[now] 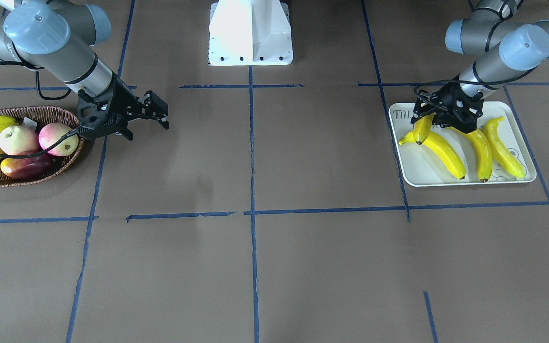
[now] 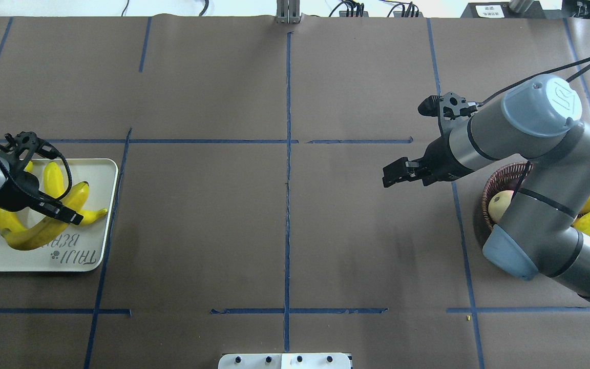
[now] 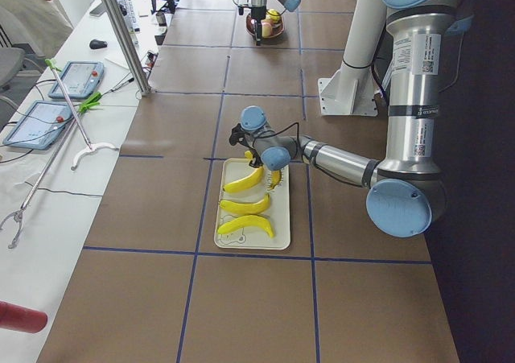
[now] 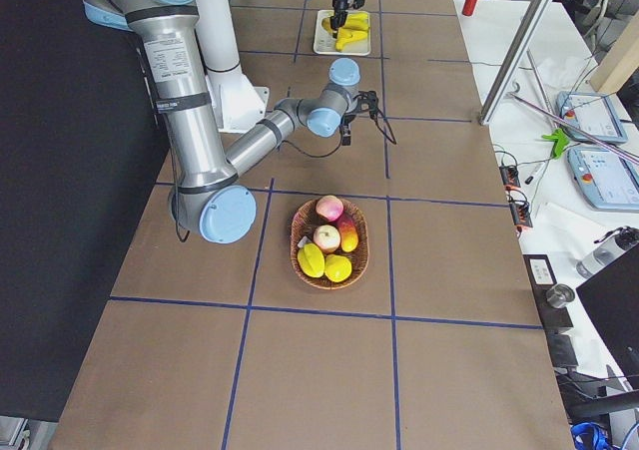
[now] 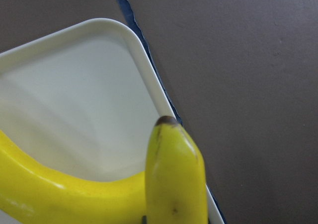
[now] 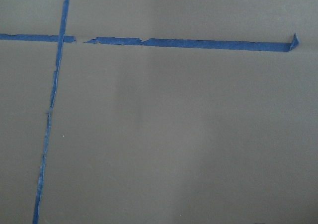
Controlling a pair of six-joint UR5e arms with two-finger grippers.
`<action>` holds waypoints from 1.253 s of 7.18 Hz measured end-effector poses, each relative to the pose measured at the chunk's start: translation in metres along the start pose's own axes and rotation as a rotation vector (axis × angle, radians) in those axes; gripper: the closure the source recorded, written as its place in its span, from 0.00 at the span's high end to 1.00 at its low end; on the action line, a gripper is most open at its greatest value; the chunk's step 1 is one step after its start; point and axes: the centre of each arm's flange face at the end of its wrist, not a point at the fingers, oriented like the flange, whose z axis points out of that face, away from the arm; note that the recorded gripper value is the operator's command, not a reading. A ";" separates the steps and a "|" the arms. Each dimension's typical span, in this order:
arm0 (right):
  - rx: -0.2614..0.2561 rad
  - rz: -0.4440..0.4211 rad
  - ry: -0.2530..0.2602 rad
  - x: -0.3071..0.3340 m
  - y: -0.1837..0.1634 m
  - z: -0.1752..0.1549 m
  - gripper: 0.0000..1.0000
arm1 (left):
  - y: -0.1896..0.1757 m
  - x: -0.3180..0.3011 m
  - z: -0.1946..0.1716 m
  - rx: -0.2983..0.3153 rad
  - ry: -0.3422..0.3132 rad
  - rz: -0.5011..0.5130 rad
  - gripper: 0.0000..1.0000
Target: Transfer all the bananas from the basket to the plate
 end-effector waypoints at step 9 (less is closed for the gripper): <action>-0.005 -0.003 0.006 -0.001 0.005 0.006 1.00 | 0.006 -0.014 0.019 -0.041 -0.012 0.030 0.99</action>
